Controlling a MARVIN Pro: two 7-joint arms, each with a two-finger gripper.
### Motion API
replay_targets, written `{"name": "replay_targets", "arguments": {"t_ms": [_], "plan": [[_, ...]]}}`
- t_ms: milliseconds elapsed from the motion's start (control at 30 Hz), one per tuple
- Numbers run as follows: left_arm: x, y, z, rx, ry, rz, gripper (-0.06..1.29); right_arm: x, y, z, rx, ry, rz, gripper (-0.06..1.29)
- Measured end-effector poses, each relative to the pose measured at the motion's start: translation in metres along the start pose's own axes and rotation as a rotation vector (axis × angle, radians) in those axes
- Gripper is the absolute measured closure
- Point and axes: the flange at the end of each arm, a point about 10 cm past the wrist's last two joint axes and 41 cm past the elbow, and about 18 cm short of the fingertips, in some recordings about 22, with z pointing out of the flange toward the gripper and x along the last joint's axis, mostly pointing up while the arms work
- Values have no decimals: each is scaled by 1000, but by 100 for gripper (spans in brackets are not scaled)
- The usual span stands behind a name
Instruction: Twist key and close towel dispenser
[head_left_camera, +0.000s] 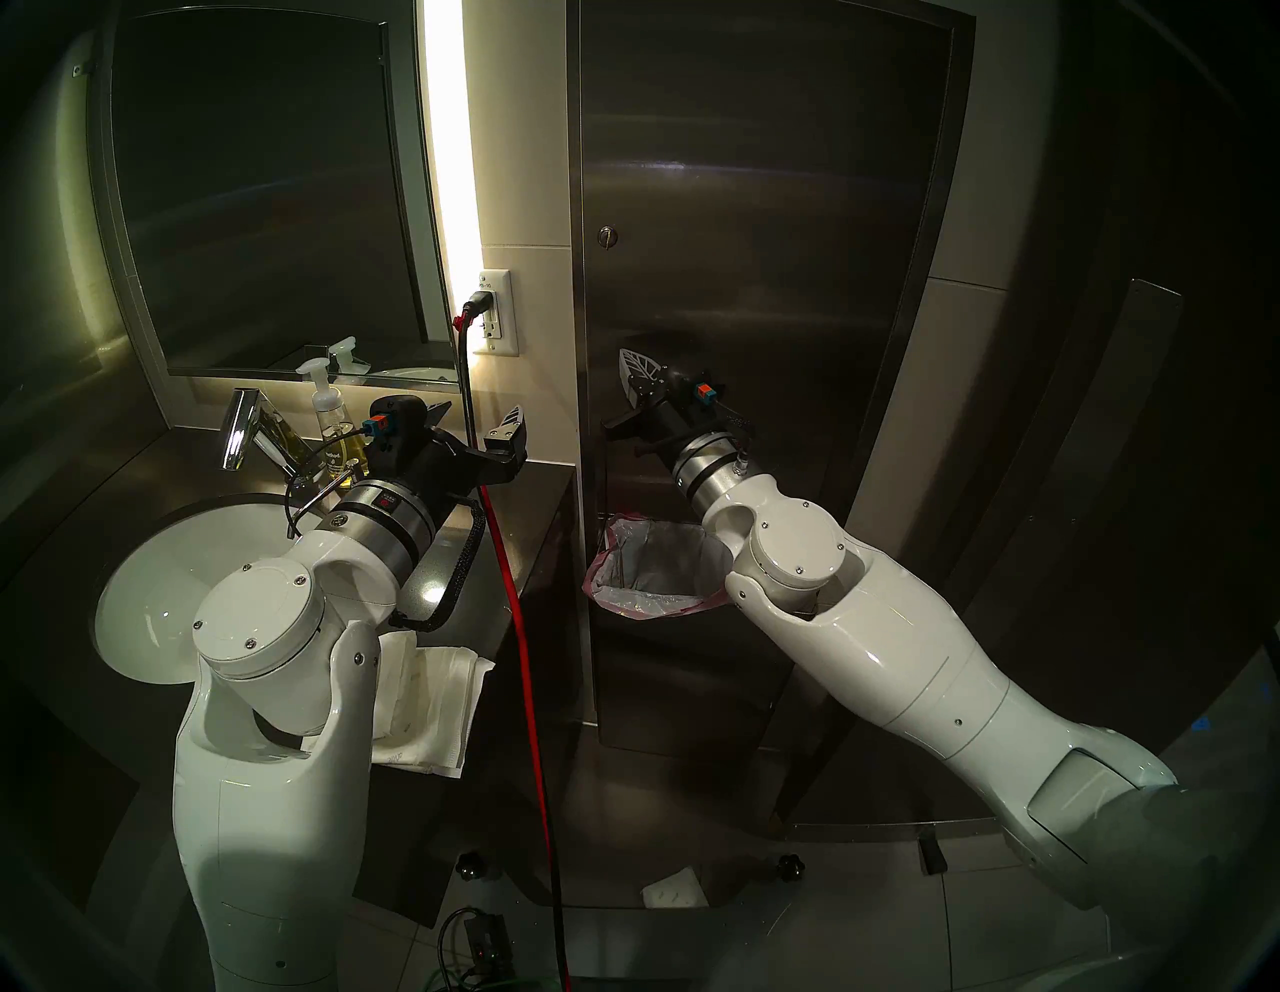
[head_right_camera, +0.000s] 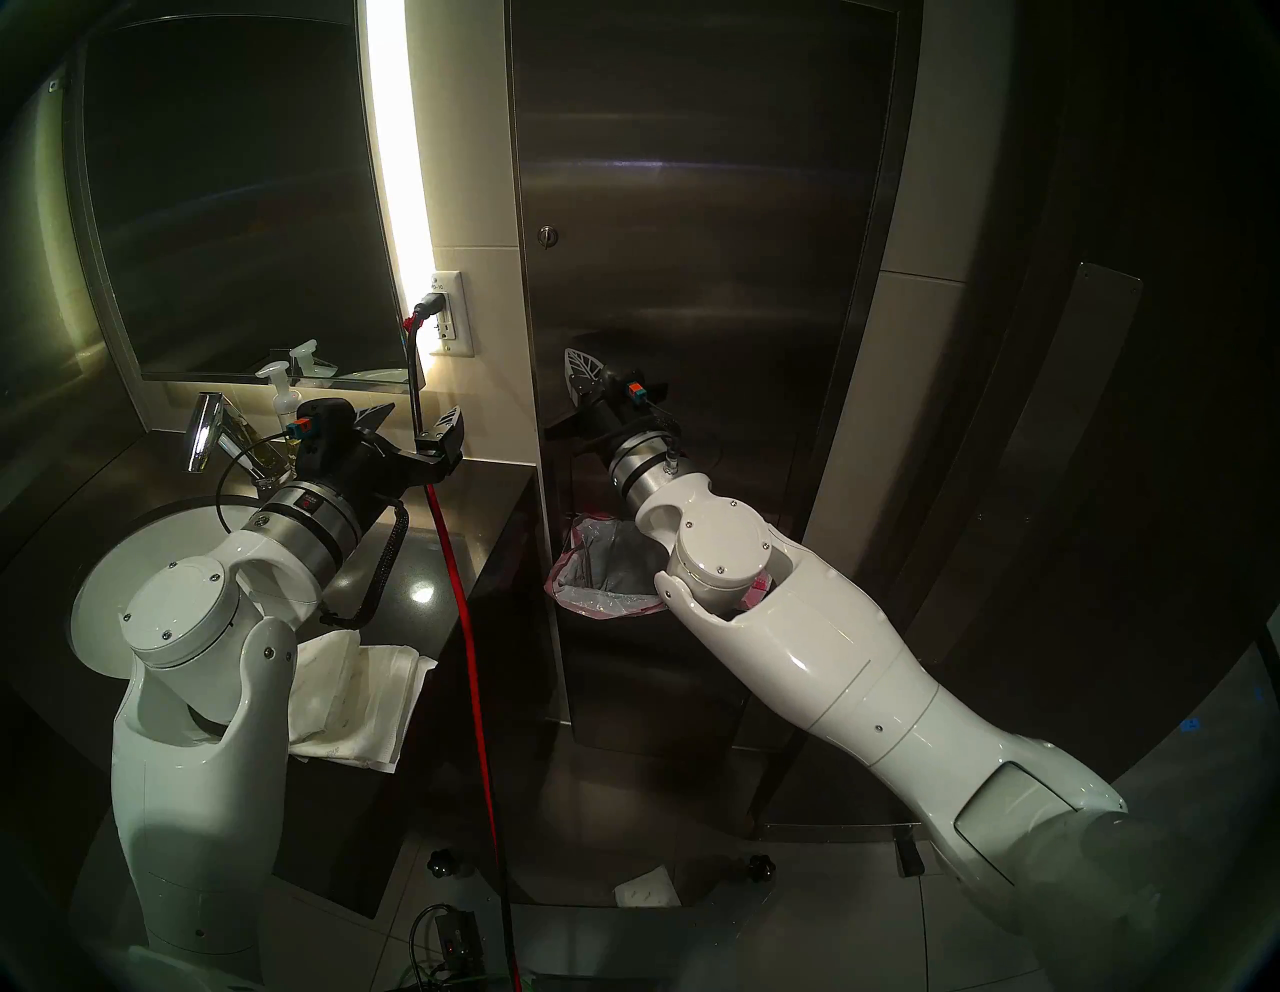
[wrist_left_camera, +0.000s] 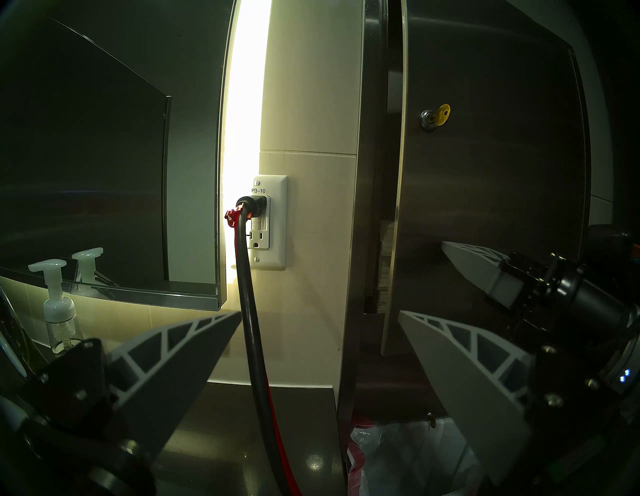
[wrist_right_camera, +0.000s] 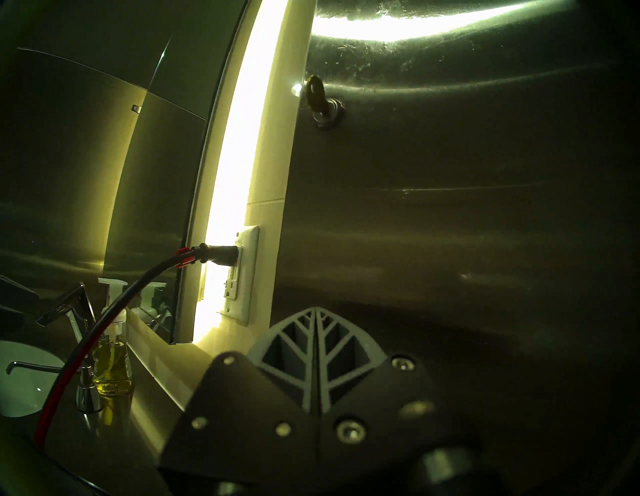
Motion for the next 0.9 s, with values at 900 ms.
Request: {"name": "replay_targets", "arguments": {"t_ms": [900], "plan": [[0,0,0,0,0,0,0,-20,22,64,-29,38,-154,127]]}}
